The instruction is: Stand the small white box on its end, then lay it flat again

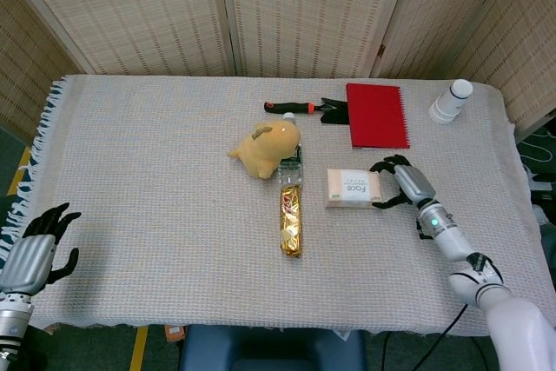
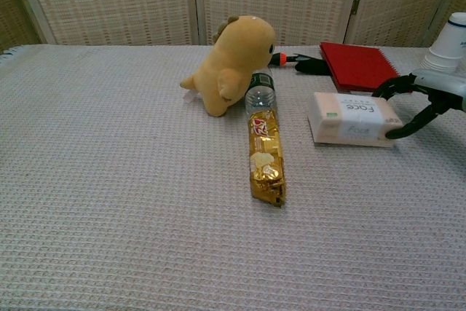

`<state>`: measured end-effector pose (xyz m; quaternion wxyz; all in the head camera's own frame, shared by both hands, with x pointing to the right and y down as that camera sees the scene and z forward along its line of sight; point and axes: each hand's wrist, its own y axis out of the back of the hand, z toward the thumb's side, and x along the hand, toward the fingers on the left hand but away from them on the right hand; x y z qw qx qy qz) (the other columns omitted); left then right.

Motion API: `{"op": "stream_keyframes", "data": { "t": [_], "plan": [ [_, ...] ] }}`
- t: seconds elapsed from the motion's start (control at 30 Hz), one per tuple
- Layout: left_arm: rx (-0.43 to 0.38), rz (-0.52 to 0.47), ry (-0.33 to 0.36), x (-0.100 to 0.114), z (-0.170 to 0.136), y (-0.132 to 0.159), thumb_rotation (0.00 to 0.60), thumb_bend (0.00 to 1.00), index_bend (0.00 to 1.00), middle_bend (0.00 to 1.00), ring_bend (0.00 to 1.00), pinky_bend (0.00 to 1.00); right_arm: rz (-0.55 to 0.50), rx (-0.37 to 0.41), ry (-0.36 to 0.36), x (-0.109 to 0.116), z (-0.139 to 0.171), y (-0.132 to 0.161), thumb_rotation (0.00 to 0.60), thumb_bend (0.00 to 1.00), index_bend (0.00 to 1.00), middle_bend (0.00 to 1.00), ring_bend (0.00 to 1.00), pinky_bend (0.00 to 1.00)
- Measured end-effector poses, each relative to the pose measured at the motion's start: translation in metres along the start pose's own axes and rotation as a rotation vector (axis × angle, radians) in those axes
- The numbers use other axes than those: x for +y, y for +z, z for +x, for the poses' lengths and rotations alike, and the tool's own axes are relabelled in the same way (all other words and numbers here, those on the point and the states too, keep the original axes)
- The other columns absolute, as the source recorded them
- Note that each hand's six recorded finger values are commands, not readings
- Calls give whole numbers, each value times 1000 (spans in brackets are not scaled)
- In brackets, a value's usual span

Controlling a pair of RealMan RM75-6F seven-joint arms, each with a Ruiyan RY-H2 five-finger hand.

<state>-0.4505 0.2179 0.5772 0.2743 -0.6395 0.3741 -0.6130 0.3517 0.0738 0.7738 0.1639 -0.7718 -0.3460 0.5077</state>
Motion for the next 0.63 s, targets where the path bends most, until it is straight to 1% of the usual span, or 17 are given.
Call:
{"op": "stream_keyframes", "data": {
  "t": [0.03, 0.1, 0.17, 0.27, 0.43, 0.53, 0.63],
  "plan": [
    [0, -1, 1, 0, 0, 0, 600, 486, 157, 0, 0, 97, -2, -7, 5, 0, 0, -1, 600, 0, 88, 213, 110, 0],
    [-1, -1, 1, 0, 0, 0, 600, 486, 157, 0, 0, 97, -4, -27, 19, -1, 1, -2, 600, 0, 16, 116, 34, 0],
    [-2, -1, 0, 0, 0, 0, 600, 486, 157, 0, 0, 97, -1, -43, 34, -1, 2, -3, 600, 0, 0, 44, 0, 0],
    [-1, -1, -1, 0, 0, 0, 600, 486, 157, 0, 0, 96, -4, -51, 41, 1, 3, -1, 600, 0, 0, 8, 0, 0],
    [0, -2, 3, 1, 0, -1, 600, 486, 157, 0, 0, 96, -11, -42, 23, 9, 7, 3, 600, 0, 0, 0, 0, 0],
    [1, -4, 0, 1, 0, -1, 600, 486, 157, 0, 0, 97, -11, -27, 18, 15, 15, 5, 600, 0, 0, 0, 0, 0],
    [1, -6, -1, 1, 0, -2, 600, 486, 157, 0, 0, 97, -9, -19, 26, 23, 30, 6, 600, 0, 0, 0, 0, 0]
  ]
}}
